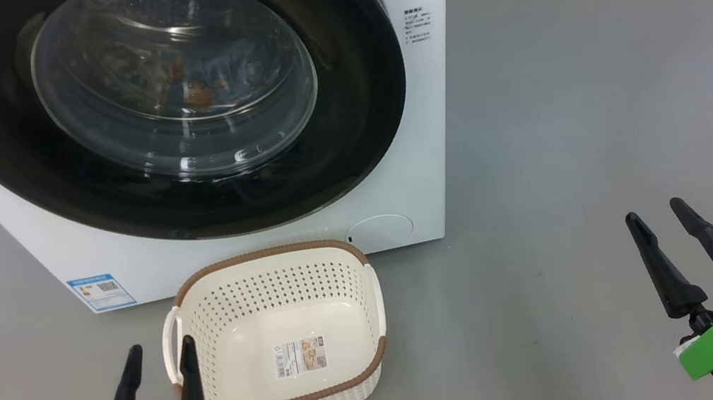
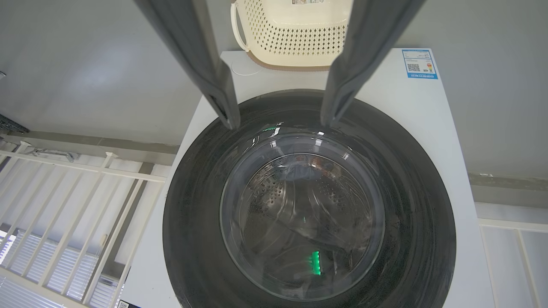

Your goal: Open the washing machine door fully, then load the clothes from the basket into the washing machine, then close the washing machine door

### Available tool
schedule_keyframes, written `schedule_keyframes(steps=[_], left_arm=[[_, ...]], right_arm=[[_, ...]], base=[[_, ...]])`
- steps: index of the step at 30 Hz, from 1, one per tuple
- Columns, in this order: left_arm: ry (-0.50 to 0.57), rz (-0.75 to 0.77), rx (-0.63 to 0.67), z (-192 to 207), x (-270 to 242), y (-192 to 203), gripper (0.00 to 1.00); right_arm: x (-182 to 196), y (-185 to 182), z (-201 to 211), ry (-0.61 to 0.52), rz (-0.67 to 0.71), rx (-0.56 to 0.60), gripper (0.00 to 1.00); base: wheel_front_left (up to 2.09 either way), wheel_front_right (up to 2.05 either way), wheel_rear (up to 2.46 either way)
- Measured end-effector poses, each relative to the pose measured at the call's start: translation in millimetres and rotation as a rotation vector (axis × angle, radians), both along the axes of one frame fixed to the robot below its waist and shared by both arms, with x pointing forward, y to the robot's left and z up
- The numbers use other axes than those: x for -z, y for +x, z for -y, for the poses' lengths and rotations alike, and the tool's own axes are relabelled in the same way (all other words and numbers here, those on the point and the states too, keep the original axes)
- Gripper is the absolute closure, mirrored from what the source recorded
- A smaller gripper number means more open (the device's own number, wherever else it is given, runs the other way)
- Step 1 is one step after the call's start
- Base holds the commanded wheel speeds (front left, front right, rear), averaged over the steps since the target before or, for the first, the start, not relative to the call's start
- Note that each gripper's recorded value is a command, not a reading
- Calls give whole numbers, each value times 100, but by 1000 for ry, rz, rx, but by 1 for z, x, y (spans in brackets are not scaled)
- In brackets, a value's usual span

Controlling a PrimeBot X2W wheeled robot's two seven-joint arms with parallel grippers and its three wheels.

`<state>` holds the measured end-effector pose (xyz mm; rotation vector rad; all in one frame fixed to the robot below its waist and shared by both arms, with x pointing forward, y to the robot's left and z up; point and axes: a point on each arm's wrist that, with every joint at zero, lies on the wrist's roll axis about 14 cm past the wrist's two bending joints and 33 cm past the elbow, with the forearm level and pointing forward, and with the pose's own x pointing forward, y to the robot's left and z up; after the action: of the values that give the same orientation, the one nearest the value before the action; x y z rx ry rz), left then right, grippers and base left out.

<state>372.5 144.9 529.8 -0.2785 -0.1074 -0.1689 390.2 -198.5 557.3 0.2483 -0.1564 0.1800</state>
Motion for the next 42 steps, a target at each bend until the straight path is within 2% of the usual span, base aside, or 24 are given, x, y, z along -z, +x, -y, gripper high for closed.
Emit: schedule_keyframes(steps=[25, 26, 33, 42], left_arm=[[0, -2, -2, -1, 1, 1, 0], [0, -1, 0, 0, 0, 1, 100], [-27, -129, 2, 7, 39, -14, 100], [-107, -152, -25, 1, 41, -13, 100]], right_arm=[[2, 1, -1, 3, -6, -1, 0], [2, 1, -1, 3, -6, -1, 100], [46, -12, -10, 43, -136, 5, 100], [49, -12, -7, 121, -163, 23, 100]], base=[[0, 0, 0], [0, 0, 0], [0, 0, 0], [0, 0, 0]])
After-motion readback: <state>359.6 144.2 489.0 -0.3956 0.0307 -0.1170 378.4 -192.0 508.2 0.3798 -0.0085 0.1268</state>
